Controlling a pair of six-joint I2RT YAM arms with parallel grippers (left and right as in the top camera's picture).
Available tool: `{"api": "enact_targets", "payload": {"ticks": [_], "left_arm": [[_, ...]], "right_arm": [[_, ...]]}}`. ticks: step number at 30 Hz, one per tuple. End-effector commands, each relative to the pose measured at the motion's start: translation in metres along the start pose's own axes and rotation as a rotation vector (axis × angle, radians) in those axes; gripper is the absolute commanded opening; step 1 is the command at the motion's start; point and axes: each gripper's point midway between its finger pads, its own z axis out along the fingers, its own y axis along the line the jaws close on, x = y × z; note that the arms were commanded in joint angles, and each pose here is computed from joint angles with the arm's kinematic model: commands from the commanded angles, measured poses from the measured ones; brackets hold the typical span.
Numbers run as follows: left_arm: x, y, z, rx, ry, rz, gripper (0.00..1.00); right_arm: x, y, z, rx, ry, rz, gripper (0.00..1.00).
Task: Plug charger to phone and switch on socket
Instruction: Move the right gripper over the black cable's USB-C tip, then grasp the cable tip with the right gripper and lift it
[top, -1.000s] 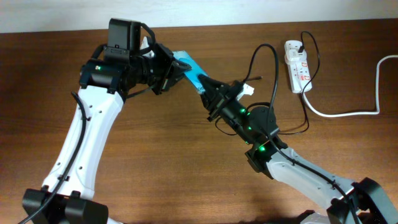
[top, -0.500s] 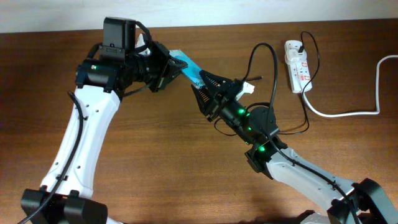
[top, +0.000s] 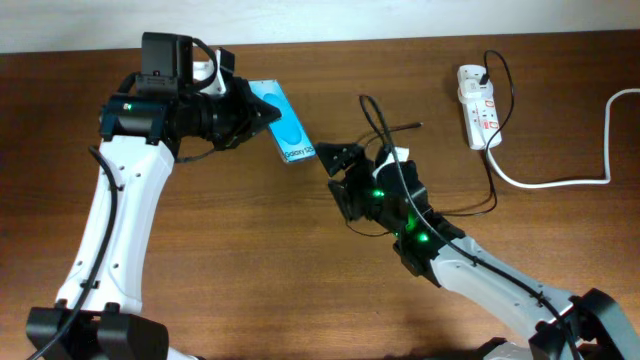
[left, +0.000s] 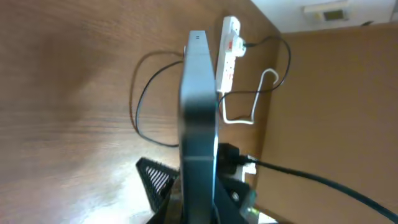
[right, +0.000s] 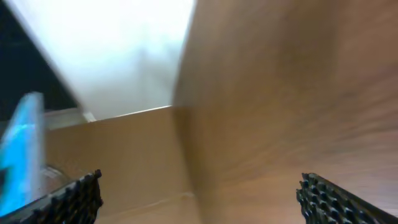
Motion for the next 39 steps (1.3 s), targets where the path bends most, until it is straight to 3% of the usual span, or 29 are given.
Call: {"api": "enact_targets", "payload": {"ticks": [1, 8, 11, 12, 13, 17, 23, 29, 39], "left_arm": [[0.0, -0.002, -0.004, 0.023, 0.018, 0.048, 0.0], [0.005, 0.018, -0.016, -0.005, 0.054, -0.027, 0.0], [0.005, 0.018, -0.016, -0.005, 0.054, -0.027, 0.0], [0.006, 0.018, -0.016, -0.007, 0.056, -0.029, 0.0], [0.006, 0.019, -0.016, -0.007, 0.057, -0.03, 0.0], [0.008, 0.02, -0.016, -0.014, 0.066, -0.04, 0.0], [0.009, 0.021, -0.016, -0.019, 0.068, -0.044, 0.0], [0.009, 0.021, -0.016, -0.019, 0.068, -0.044, 0.0], [0.008, 0.023, -0.016, -0.027, 0.063, -0.044, 0.0]], "right_arm": [[-0.021, -0.011, -0.013, 0.07, -0.06, -0.154, 0.98], [-0.056, -0.021, -0.125, 0.301, -0.325, -0.236, 0.98], [-0.072, -0.02, -0.14, 0.322, -0.436, -0.245, 0.98], [-0.082, -0.021, -0.141, 0.339, -0.495, -0.251, 0.97], [-0.094, -0.026, -0.14, 0.372, -0.556, -0.258, 0.88], [-0.121, -0.037, -0.101, 0.427, -0.578, -0.23, 0.85], [-0.182, -0.052, -0.032, 0.504, -0.38, 0.061, 0.74], [-0.209, -0.074, -0.01, 0.457, -0.433, 0.283, 0.67], [-0.242, -0.117, 0.035, 0.505, -0.366, 0.369, 0.6]]}}
